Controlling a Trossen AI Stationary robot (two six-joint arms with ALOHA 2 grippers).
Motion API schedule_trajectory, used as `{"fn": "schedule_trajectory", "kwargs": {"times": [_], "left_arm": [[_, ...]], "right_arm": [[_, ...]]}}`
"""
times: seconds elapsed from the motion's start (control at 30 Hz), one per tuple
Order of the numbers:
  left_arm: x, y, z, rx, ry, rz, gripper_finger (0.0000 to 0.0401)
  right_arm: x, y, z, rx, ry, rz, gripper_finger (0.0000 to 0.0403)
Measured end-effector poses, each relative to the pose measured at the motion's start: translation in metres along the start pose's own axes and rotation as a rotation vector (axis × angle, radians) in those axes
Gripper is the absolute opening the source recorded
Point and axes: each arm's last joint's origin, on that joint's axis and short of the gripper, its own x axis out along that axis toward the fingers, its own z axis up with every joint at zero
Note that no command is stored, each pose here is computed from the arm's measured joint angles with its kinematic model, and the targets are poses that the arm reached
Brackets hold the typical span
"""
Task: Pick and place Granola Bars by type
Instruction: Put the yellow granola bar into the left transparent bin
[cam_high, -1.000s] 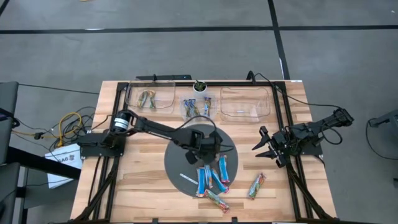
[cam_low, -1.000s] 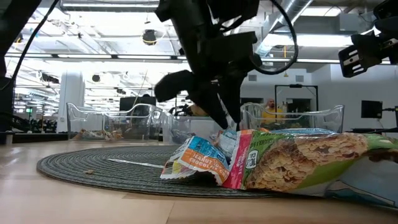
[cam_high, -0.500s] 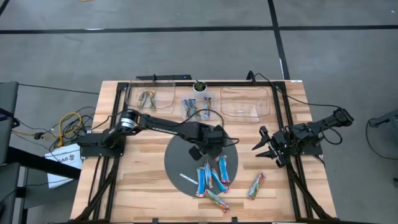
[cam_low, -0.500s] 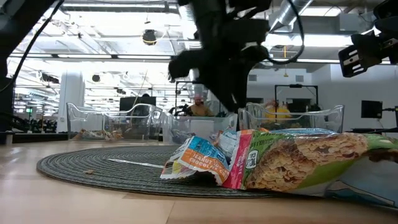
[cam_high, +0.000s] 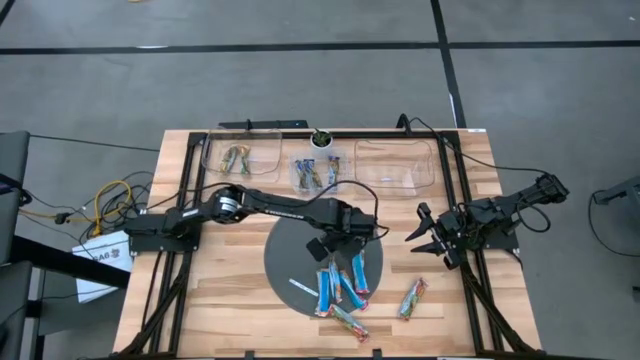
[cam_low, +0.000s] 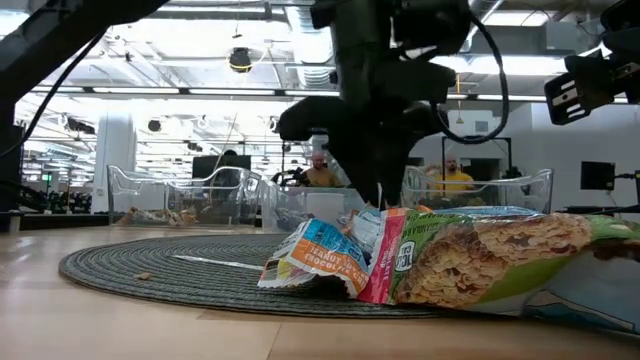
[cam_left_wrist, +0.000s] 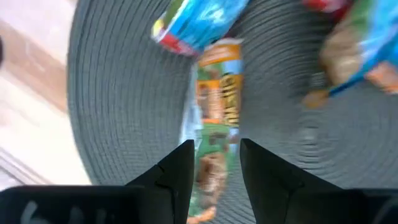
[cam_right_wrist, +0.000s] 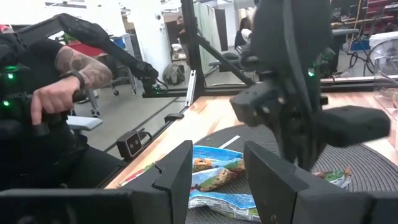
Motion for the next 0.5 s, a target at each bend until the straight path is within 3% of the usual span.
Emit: {"fn": "schedule_trajectory", "kwargs": {"times": [0.5], "left_arm": [[0.019,0.005,-0.016,-0.030,0.041,0.010,0.0124]], "right_arm": [[0.000,0.000,0.000,0.000,0.002,0.000,0.0137]]}}
